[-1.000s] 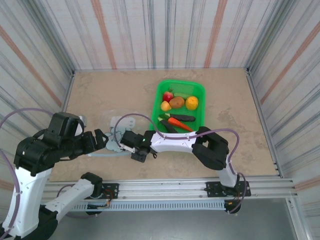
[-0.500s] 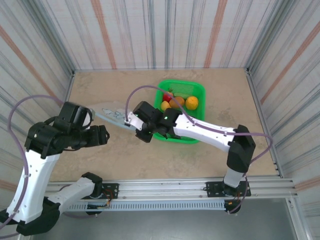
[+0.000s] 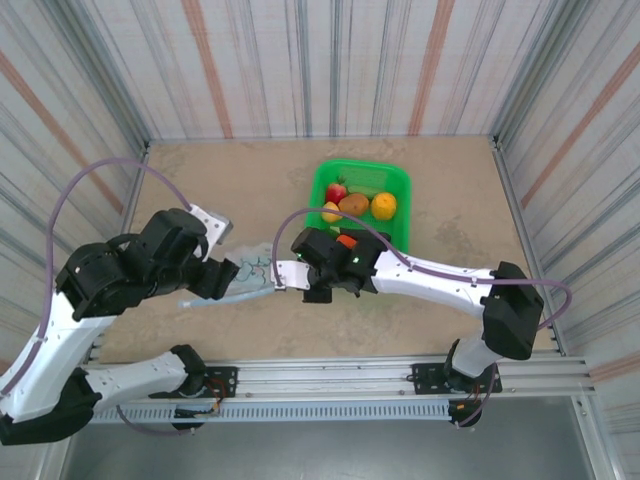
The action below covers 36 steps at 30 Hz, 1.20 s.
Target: Place the food in the zip-top bag and seal the zipper
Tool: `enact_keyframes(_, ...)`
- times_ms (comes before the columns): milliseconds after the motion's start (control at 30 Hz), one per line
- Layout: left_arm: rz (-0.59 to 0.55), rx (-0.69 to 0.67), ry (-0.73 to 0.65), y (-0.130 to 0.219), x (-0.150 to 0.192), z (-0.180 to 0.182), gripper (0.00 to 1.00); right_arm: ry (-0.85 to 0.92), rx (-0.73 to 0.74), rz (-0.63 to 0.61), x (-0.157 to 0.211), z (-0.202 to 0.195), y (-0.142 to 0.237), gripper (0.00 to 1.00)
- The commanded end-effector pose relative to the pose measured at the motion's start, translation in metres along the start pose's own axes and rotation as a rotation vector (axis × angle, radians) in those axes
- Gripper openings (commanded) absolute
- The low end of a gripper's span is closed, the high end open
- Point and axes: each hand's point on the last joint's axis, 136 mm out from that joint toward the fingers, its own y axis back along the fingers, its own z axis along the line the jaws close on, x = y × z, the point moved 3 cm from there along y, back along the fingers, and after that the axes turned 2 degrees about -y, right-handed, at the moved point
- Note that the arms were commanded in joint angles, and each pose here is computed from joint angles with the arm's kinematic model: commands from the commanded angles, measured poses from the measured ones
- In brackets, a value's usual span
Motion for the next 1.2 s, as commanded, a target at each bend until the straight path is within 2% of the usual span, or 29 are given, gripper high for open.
enact_keyframes(0, 0.05, 0.089, -0.07, -0.025, 0.016, -0.017, 0.78, 0.157, 0.042, -0.169, -0.025, -0.013, 0.025, 0.0)
enact_keyframes(133, 0.0, 0.26, -0.067, -0.042, 0.027, -0.042, 0.77, 0.219, -0.038, -0.22, -0.022, -0.008, 0.033, 0.0)
enact_keyframes(233, -0.038, 0.313, -0.082, -0.047, 0.032, -0.049, 0.74, 0.249, -0.07, -0.237, -0.02, -0.006, 0.035, 0.0)
enact_keyframes(433, -0.016, 0.243, -0.128, -0.058, 0.029, -0.042, 0.67, 0.263, -0.077, -0.245, -0.022, -0.007, 0.037, 0.0)
enact_keyframes(600, 0.059, 0.211, -0.161, -0.07, 0.032, -0.041, 0.47, 0.261, -0.063, -0.257, -0.025, -0.011, 0.039, 0.0)
enact_keyframes(867, 0.088, 0.215, -0.164, -0.075, 0.032, -0.044, 0.44, 0.25, -0.058, -0.261, -0.024, -0.017, 0.042, 0.0)
enact_keyframes(933, 0.095, 0.209, -0.175, -0.076, 0.032, -0.043, 0.37, 0.25, -0.059, -0.258, -0.024, -0.017, 0.041, 0.0)
enact_keyframes(1100, 0.108, 0.22, -0.202, -0.077, 0.028, -0.046, 0.04, 0.237, -0.055, -0.264, -0.025, -0.021, 0.042, 0.0)
enact_keyframes(1133, 0.11, 0.22, -0.203, -0.077, 0.027, -0.046, 0.0, 0.231, -0.055, -0.263, -0.025, -0.022, 0.042, 0.0)
enact_keyframes(1167, 0.11, 0.216, -0.203, -0.078, 0.026, -0.046, 0.0, 0.227, -0.047, -0.264, -0.026, -0.024, 0.043, 0.0)
